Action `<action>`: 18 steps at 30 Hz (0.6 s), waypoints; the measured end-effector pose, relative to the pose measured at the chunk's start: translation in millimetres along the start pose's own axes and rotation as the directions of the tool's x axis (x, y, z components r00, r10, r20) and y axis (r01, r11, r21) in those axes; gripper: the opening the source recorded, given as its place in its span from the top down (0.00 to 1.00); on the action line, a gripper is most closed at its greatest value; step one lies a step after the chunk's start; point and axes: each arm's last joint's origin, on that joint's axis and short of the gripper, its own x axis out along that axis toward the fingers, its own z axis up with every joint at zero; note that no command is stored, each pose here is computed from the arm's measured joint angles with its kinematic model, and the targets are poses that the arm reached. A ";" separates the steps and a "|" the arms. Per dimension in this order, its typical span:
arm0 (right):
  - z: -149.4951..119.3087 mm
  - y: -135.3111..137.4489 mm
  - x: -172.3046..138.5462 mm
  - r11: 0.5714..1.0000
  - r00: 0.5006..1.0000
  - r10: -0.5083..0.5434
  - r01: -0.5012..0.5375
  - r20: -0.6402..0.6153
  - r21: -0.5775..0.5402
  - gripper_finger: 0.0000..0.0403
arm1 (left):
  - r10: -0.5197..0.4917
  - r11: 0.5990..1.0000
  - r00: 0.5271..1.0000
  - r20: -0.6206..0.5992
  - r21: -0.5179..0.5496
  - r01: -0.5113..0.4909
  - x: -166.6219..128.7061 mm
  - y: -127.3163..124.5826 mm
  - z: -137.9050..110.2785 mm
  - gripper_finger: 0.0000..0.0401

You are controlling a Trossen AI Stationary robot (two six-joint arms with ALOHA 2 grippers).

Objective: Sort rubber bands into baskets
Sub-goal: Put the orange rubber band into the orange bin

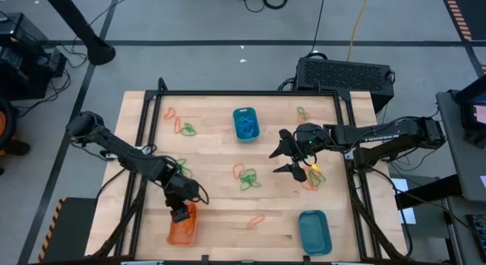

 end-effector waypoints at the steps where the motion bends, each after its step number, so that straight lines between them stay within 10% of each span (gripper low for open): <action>1: 0.0 0.0 0.0 1.000 1.000 0.000 0.000 0.000 0.000 0.37 | -0.024 1.000 1.000 0.011 0.009 0.024 -1.5 -2.0 2.6 0.64; 10: -0.2 7.6 1.9 0.996 1.000 0.026 -0.025 -0.005 0.090 0.37 | -0.277 0.913 0.893 0.354 0.387 0.130 -22.5 -26.6 37.5 0.64; 18: -14.6 29.0 5.2 0.943 0.987 0.061 -0.007 -0.151 0.332 0.37 | -0.161 0.755 0.651 0.742 0.518 -0.403 -35.8 -26.8 54.7 0.64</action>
